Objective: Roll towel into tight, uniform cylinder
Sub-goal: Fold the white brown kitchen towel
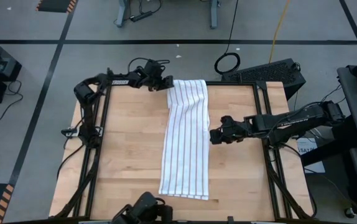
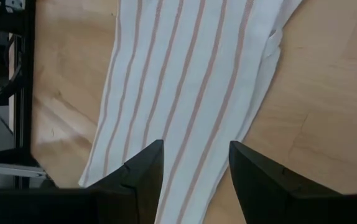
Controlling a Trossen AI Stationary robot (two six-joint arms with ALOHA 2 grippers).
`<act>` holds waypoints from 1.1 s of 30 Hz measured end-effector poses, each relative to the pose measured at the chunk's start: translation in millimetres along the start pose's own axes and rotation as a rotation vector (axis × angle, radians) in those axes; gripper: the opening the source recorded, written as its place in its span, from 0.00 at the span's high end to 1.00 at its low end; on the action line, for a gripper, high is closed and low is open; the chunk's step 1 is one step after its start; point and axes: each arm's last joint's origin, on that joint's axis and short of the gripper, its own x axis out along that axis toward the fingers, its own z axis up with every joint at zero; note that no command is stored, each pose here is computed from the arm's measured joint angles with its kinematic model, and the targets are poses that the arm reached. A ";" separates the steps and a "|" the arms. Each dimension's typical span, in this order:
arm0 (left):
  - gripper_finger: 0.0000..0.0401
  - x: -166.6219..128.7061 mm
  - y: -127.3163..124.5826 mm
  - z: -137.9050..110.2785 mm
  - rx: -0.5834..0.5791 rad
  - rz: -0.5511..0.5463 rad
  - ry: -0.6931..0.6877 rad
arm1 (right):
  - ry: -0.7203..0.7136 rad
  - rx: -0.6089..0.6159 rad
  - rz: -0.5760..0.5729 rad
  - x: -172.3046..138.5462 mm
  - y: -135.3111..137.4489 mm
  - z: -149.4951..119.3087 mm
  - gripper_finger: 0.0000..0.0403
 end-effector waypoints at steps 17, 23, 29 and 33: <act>0.55 8.8 16.3 -4.6 0.020 0.120 0.013 | -0.014 -0.018 -0.009 0.2 -1.0 2.1 0.58; 0.58 8.0 9.0 2.8 0.074 0.064 -0.060 | -0.015 -0.016 -0.009 0.2 -0.9 2.1 0.58; 0.85 8.2 6.7 5.0 0.197 0.040 -0.079 | -0.015 -0.013 -0.009 0.2 -0.9 2.1 0.58; 0.97 7.3 3.3 9.0 0.231 -0.024 -0.093 | -0.011 -0.005 -0.005 0.2 -0.5 1.9 0.58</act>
